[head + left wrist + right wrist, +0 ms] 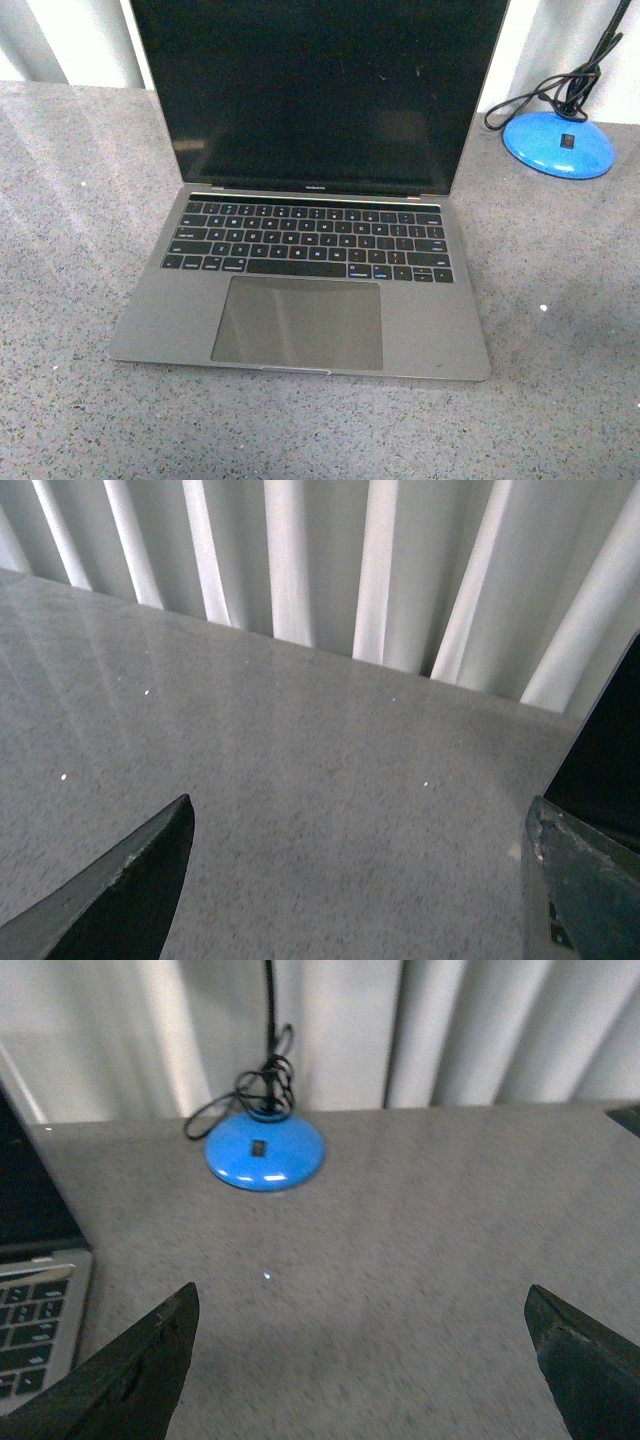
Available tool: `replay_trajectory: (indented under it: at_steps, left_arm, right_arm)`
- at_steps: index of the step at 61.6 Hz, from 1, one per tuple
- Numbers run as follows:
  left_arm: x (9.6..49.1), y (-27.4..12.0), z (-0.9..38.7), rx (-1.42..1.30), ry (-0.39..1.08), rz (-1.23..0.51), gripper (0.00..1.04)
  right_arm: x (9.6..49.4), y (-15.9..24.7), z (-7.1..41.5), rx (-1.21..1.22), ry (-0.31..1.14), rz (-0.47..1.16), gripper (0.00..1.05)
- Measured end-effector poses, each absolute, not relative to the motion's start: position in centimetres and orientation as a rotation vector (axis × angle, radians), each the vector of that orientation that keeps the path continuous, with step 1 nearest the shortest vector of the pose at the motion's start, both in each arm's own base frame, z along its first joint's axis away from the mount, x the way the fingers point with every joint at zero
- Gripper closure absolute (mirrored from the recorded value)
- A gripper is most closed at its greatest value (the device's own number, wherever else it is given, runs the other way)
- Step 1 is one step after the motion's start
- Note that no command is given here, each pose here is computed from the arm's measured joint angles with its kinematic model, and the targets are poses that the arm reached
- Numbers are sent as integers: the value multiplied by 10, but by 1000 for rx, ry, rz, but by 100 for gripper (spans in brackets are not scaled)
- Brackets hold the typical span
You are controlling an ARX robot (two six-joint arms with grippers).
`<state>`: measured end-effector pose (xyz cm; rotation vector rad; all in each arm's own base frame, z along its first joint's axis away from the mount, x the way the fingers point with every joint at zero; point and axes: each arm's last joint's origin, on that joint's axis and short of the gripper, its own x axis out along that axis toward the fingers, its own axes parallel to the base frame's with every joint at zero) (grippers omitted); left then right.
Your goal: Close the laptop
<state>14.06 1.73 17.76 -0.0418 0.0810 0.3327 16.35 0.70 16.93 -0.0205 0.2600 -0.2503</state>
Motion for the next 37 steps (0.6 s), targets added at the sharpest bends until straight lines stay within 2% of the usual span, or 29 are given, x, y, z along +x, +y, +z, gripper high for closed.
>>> replay_trajectory:
  at_steps: [6, 17, 29, 37]
  left_arm:
    - [177, 24, 194, -49, 73, 239, 7]
    - [228, 28, 201, -59, 122, 96, 7]
    - [275, 18, 220, -54, 70, -62, 7]
    - [295, 10, 232, -72, 52, -107, 7]
  right_arm:
    - [211, 13, 176, -63, 311, -176, 10]
    - [286, 25, 174, -145, 427, -80, 10]
    - [358, 64, 208, -289, 382, 38, 10]
    - [380, 84, 228, -326, 354, 86, 10]
